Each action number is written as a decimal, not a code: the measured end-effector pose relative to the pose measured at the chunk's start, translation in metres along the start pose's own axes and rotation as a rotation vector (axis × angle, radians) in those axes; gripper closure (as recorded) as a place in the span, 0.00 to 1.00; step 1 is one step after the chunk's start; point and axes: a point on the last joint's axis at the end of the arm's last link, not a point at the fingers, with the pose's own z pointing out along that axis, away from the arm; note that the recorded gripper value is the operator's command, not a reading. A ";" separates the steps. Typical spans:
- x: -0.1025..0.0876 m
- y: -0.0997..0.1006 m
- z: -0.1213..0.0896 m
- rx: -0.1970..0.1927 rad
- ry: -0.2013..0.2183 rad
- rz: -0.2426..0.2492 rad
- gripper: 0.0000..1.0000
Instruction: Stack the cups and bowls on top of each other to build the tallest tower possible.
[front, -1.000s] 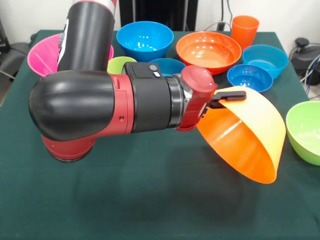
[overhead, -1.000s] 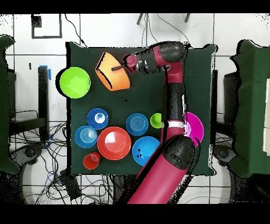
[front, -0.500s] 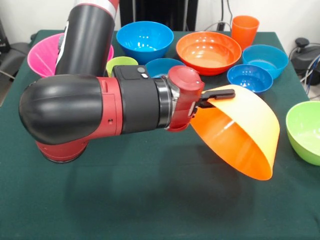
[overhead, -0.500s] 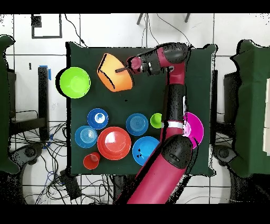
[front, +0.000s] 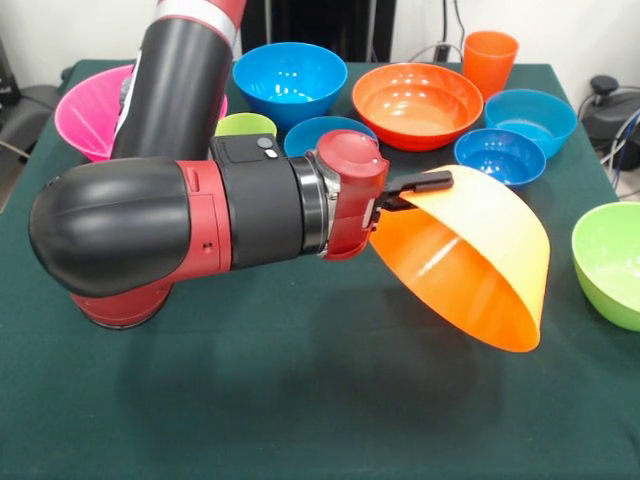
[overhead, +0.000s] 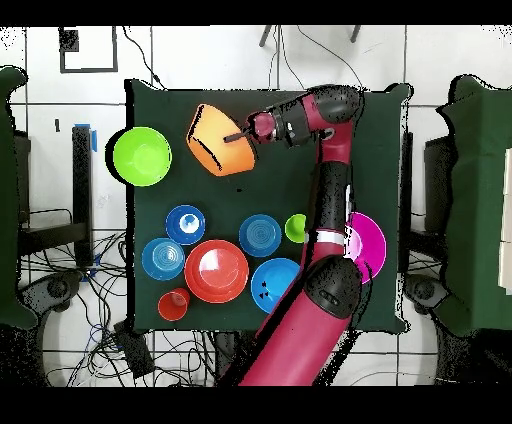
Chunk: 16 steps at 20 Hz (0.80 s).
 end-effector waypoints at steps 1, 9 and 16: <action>0.000 0.000 0.000 -0.001 0.002 0.000 1.00; -0.002 0.001 -0.003 0.011 -0.007 -0.005 1.00; -0.007 0.003 -0.001 0.023 -0.019 -0.015 1.00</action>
